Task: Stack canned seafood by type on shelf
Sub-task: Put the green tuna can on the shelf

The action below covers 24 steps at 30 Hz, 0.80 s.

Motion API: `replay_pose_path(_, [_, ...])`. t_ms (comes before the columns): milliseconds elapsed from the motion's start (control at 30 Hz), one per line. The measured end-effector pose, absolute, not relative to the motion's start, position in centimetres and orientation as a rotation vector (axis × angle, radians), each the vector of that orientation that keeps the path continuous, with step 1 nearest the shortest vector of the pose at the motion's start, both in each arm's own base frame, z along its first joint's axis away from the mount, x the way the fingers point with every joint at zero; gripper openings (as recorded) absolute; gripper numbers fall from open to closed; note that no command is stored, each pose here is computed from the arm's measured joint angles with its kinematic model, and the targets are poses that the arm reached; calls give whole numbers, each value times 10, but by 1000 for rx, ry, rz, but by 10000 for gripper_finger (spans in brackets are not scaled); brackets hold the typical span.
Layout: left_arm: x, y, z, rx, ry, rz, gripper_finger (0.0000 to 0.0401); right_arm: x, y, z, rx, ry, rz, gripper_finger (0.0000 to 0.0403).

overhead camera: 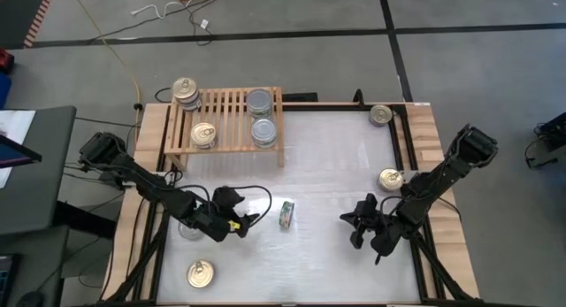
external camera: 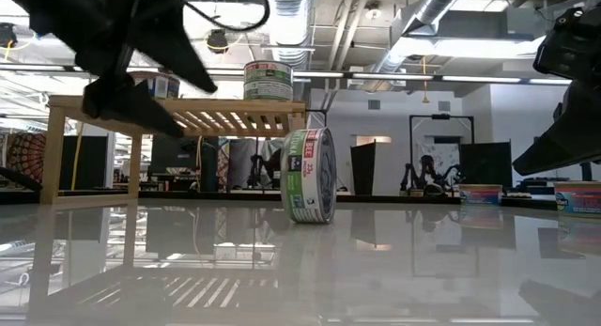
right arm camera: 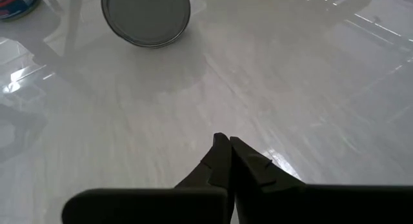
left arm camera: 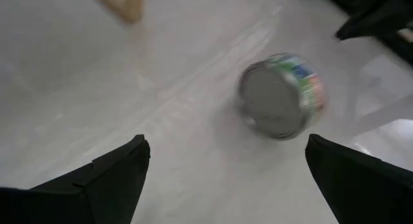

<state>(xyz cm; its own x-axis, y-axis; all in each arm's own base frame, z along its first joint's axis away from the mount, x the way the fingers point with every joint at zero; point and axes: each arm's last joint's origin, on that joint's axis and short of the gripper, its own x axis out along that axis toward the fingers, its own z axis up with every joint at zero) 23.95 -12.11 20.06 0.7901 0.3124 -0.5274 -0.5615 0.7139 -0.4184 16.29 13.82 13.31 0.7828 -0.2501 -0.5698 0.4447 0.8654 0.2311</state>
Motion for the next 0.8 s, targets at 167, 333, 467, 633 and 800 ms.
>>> replay_pose_path(167, [254, -128, 218, -577, 316, 427, 398, 163, 138, 133, 367, 556, -384, 30])
replay_pose_path(333, [290, -140, 235, -470, 318, 464, 397, 163, 138, 133, 367, 556, -384, 30])
replay_pose_path(467, [319, -144, 247, -437, 382, 532, 397, 163, 138, 133, 370, 560, -380, 31])
replay_pose_path(633, [350, -147, 252, -491, 492, 581, 397, 163, 139, 133, 373, 573, -373, 31])
replay_pose_path(800, [373, -150, 241, -565, 570, 602, 397, 163, 139, 133, 361, 575, -367, 31])
